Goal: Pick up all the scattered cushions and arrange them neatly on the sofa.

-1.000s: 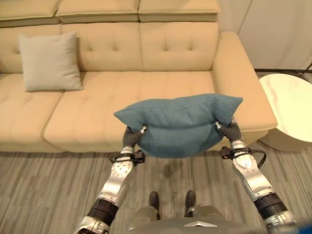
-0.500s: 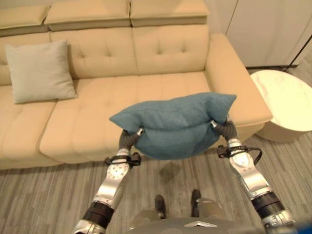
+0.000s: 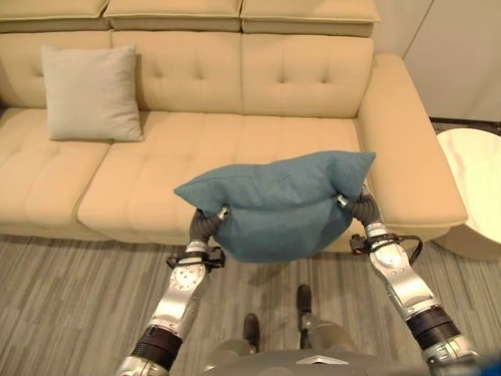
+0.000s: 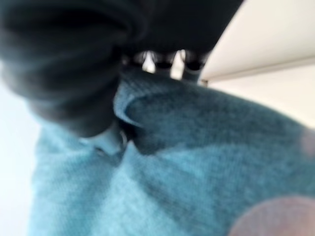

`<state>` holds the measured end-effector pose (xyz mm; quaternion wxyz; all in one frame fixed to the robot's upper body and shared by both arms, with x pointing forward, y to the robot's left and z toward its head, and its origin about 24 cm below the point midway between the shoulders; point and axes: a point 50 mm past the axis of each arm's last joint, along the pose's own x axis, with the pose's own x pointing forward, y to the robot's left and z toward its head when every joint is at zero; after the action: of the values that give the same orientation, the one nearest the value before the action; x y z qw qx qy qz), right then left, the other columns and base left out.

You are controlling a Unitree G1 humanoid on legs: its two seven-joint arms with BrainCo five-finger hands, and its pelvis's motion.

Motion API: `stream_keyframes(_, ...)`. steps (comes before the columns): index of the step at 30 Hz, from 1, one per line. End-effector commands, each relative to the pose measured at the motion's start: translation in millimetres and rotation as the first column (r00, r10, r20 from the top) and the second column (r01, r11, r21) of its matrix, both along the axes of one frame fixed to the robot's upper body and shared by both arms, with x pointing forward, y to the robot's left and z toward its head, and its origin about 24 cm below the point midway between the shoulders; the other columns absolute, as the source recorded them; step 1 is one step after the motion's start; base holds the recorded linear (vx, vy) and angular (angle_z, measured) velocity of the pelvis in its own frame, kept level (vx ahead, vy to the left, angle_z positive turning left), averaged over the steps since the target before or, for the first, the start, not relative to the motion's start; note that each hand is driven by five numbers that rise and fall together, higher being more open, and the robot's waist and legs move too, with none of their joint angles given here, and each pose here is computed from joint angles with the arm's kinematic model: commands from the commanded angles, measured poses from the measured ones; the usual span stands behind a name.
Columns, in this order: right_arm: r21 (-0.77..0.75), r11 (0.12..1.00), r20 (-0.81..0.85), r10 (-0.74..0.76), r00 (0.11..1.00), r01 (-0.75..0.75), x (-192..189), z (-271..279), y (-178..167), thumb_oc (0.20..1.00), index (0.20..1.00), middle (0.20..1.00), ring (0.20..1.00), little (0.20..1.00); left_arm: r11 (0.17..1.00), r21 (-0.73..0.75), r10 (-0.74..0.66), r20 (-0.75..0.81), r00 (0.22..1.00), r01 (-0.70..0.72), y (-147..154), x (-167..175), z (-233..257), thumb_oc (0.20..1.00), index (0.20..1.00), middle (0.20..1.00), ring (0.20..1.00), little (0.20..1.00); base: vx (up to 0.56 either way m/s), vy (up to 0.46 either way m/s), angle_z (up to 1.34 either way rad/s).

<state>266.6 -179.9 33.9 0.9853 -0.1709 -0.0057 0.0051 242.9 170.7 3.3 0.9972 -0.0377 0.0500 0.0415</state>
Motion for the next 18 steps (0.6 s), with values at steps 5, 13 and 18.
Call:
stream_keyframes(5, 0.047, 0.997, 0.246, 0.046, 0.968, -0.059, 0.2, 45.7, 2.4, 0.200, 0.200, 0.200, 0.200, 0.200, 0.990, -0.012, -0.137, 0.225, 0.965, 0.144, -20.2, 15.2, 44.8, 0.200, 0.200, 0.200, 0.200, 0.200, 0.15, -0.082, 0.39)
stream_keyframes(13, 0.061, 0.998, 0.243, 0.020, 0.970, -0.036, 0.1, 44.6, 0.9, 0.200, 0.200, 0.200, 0.200, 0.200, 0.991, 0.022, -0.133, 0.213, 0.968, 0.132, -16.0, 12.6, 43.8, 0.200, 0.200, 0.200, 0.200, 0.200, 0.24, 0.102, -0.16)
stream_keyframes(18, 0.065, 0.995, 0.278, 0.061, 0.959, -0.082, 7.1, 53.5, 14.0, 0.200, 0.200, 0.200, 0.200, 0.200, 0.991, 0.037, -0.136, 0.242, 0.961, 0.131, -13.0, 14.4, 51.8, 0.200, 0.200, 0.200, 0.200, 0.200, 0.15, 0.173, -0.61)
